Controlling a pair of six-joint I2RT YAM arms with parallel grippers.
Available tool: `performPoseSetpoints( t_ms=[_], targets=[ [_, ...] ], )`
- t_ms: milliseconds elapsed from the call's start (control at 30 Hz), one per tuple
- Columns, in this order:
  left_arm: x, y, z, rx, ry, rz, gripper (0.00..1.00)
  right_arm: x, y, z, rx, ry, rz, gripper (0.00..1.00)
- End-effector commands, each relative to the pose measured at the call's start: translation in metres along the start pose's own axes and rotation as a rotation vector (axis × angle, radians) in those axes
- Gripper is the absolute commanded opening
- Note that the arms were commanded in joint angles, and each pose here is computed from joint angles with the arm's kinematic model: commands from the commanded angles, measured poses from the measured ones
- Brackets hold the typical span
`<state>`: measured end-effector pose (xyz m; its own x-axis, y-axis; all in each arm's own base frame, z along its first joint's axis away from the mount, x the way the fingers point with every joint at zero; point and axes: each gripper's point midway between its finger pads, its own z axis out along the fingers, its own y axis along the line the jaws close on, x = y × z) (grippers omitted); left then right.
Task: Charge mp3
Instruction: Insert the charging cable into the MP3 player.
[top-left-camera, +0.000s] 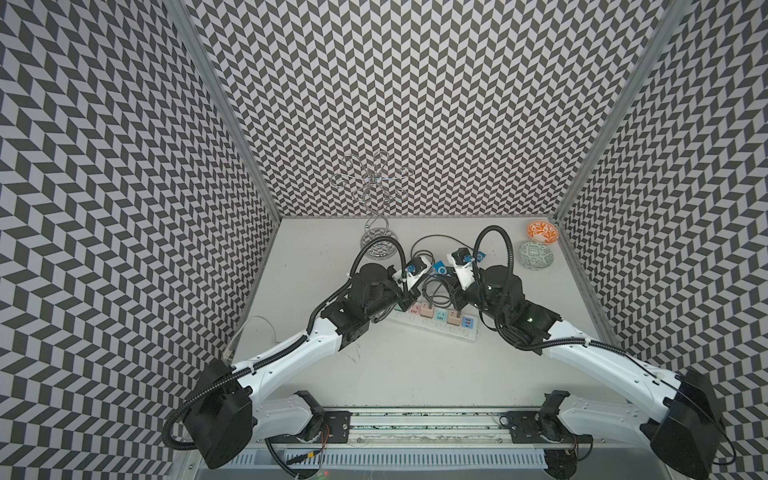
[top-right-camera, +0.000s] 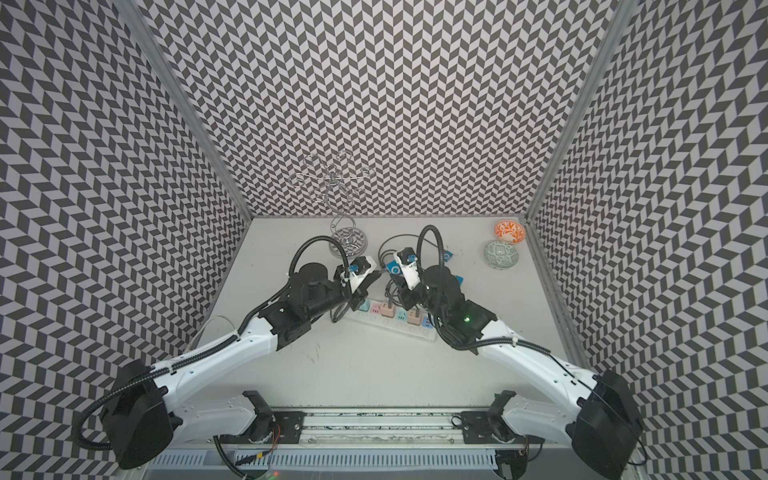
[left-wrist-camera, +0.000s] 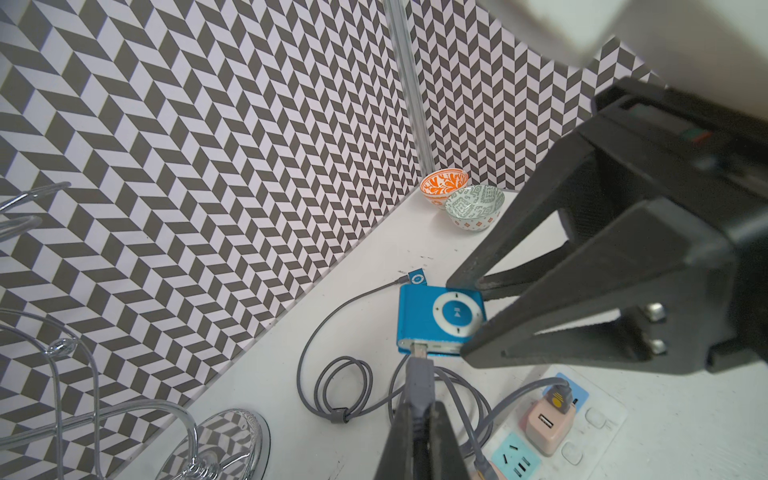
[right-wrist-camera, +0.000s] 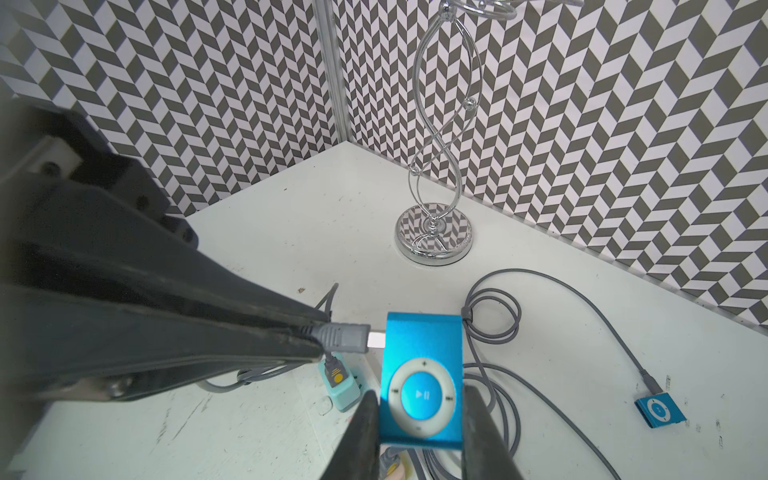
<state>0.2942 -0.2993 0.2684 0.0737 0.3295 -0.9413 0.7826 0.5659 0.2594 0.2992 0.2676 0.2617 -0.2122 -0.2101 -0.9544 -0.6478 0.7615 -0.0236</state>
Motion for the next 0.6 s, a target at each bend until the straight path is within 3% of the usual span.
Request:
performPoseSetpoints(
  t_ms=[0, 567],
  targets=[
    [-0.017, 0.0, 0.003, -0.005, -0.085, 0.029, 0.0, -0.029, 0.048, -0.009, -0.216, -0.111, 0.005, 0.07],
    [-0.031, -0.011, 0.002, 0.088, -0.147, -0.025, 0.0, -0.027, 0.051, -0.018, -0.219, -0.169, -0.073, 0.04]
  ],
)
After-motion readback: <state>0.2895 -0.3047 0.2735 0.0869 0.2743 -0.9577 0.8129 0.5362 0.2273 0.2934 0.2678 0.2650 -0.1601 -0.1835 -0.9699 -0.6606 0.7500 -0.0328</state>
